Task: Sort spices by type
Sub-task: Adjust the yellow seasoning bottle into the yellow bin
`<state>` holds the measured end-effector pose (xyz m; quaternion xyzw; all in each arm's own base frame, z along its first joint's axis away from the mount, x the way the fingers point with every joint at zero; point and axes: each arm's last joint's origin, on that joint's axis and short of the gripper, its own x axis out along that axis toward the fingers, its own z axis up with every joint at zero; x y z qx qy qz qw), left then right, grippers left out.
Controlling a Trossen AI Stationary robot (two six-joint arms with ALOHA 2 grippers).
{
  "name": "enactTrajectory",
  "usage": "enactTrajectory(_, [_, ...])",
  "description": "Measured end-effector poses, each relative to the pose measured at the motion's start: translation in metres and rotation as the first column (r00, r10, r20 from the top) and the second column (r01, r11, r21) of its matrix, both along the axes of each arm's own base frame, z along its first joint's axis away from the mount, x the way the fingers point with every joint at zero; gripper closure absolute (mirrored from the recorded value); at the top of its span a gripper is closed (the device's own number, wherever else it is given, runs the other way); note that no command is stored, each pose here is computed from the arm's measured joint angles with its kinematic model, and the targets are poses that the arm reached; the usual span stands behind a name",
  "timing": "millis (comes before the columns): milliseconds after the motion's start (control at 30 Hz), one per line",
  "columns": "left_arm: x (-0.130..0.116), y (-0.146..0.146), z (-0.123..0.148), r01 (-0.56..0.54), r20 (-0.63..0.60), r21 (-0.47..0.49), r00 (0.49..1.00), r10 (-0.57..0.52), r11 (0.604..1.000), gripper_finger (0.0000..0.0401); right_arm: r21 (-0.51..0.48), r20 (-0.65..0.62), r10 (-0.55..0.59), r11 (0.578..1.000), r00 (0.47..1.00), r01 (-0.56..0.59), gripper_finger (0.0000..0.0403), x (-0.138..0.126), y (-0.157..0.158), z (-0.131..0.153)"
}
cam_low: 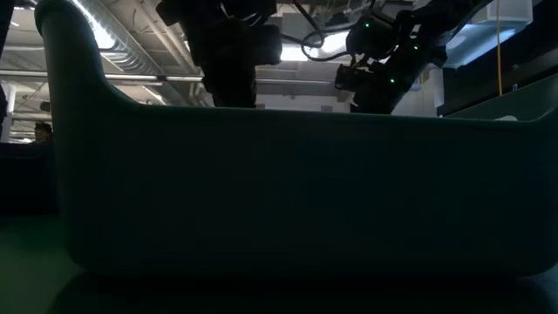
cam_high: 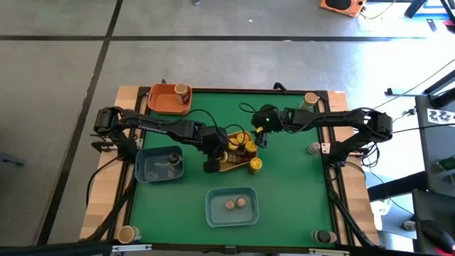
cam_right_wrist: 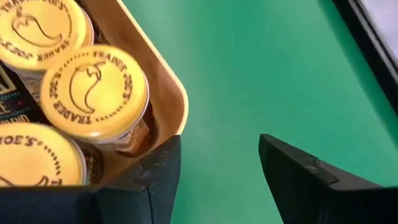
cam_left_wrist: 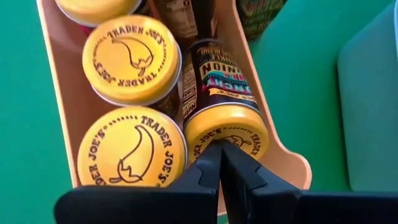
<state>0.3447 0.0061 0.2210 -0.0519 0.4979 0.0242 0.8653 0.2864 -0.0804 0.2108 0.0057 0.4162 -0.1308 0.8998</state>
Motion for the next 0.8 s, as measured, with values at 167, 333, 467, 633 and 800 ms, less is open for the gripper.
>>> enactTrajectory(167, [0.004, 0.0, 0.002, 0.006, 0.045, 0.006, 0.999, -0.007, 1.0, 0.0396, 0.015, -0.101, -0.004, 1.0, 0.995, 0.006, 0.0189, -0.01, 0.002, -0.003])
enactTrajectory(333, [0.007, 0.001, 0.005, 0.007, 0.085, 0.009, 0.996, -0.008, 1.0, 0.0396, 0.101, -0.153, 0.089, 0.992, 0.984, -0.074, 0.0189, -0.01, 0.009, -0.012])
enactTrajectory(467, [0.008, 0.001, 0.006, 0.01, 0.103, 0.011, 0.995, -0.011, 1.0, 0.0396, 0.118, -0.163, 0.159, 0.983, 0.974, -0.141, 0.0189, 0.0, 0.019, -0.024])
enactTrajectory(633, [0.012, 0.001, 0.008, 0.023, 0.146, 0.023, 0.989, -0.026, 0.999, 0.0396, 0.097, -0.128, 0.189, 0.979, 0.974, -0.178, 0.0189, 0.008, 0.027, -0.026])
enactTrajectory(800, [0.015, 0.001, 0.01, 0.033, 0.183, 0.035, 0.982, -0.038, 0.999, 0.0396, 0.105, -0.119, 0.172, 0.982, 0.978, -0.159, 0.0189, 0.008, 0.027, -0.025])
